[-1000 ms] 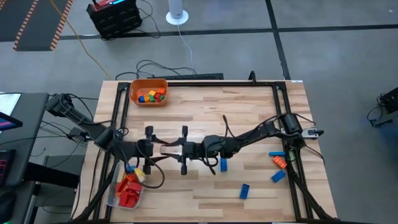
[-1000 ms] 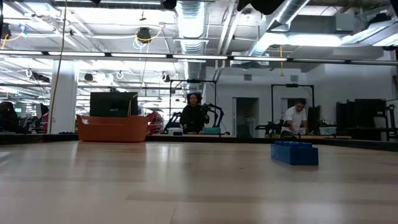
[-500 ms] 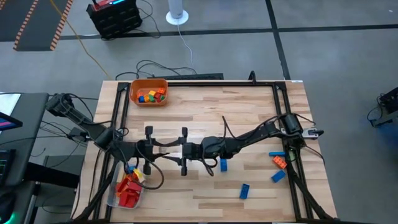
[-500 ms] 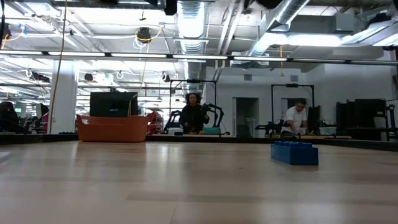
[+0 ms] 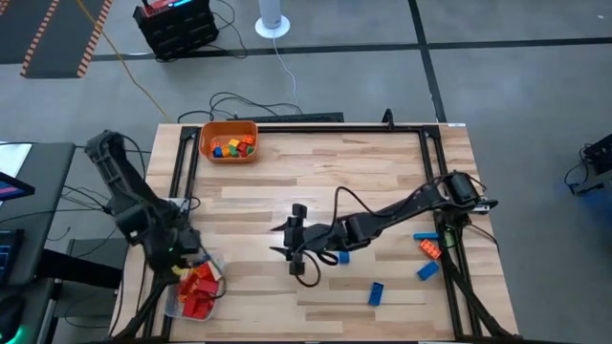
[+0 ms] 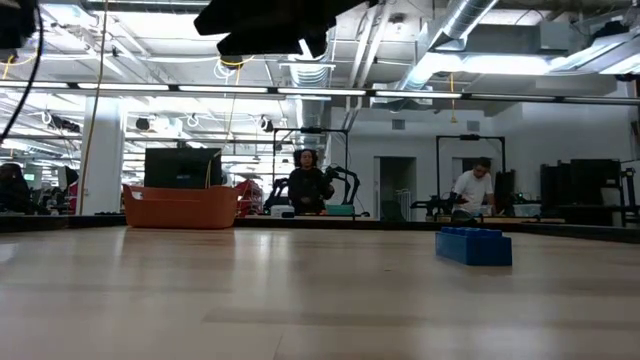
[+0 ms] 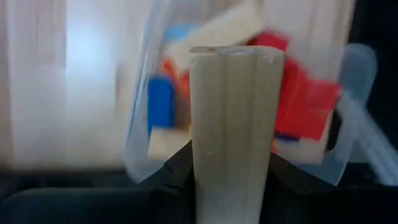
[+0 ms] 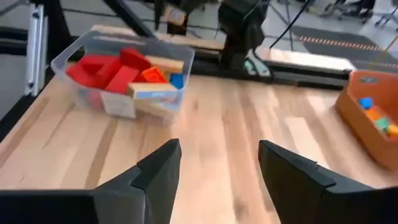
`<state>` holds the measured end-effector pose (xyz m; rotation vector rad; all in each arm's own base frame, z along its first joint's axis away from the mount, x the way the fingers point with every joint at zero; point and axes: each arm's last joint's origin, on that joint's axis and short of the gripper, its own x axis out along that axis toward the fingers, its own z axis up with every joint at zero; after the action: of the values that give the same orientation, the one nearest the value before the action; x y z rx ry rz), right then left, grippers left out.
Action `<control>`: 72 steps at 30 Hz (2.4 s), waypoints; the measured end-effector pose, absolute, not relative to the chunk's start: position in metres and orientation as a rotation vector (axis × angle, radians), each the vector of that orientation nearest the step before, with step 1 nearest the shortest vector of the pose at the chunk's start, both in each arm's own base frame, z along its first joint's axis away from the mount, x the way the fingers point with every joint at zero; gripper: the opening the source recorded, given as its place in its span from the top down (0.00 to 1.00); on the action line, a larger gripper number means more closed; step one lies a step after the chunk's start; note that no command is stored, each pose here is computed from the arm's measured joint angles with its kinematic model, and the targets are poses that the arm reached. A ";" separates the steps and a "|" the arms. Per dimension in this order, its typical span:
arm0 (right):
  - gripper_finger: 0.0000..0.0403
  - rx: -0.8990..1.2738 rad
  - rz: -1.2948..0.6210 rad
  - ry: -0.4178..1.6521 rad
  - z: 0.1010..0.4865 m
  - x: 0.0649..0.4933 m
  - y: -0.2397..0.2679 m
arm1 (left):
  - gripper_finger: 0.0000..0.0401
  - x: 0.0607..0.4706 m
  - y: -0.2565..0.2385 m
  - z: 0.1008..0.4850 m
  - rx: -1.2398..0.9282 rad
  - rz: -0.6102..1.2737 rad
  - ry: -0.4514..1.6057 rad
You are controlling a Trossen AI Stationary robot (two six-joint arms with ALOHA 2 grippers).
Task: Sort blocks by size
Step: Put the large brown block into the transparent bin, then put the large blue game piece into the transparent bin
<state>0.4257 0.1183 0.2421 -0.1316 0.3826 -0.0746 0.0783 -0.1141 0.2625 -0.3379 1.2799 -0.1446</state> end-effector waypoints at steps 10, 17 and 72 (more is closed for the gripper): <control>0.39 -0.118 -0.080 0.417 0.239 0.424 0.118 | 0.66 0.067 -0.132 0.257 -0.336 -0.100 1.261; 0.39 -0.066 -0.093 0.485 0.233 0.420 0.120 | 0.52 0.067 -0.132 0.256 -0.331 -0.108 1.306; 0.39 0.722 -0.952 1.094 0.143 0.338 0.163 | 0.52 0.103 -0.086 0.256 0.115 0.225 1.011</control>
<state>0.3379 0.1633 0.1426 0.7216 1.0942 -0.9521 0.1034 -0.0857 0.2559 0.1149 1.0106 0.2248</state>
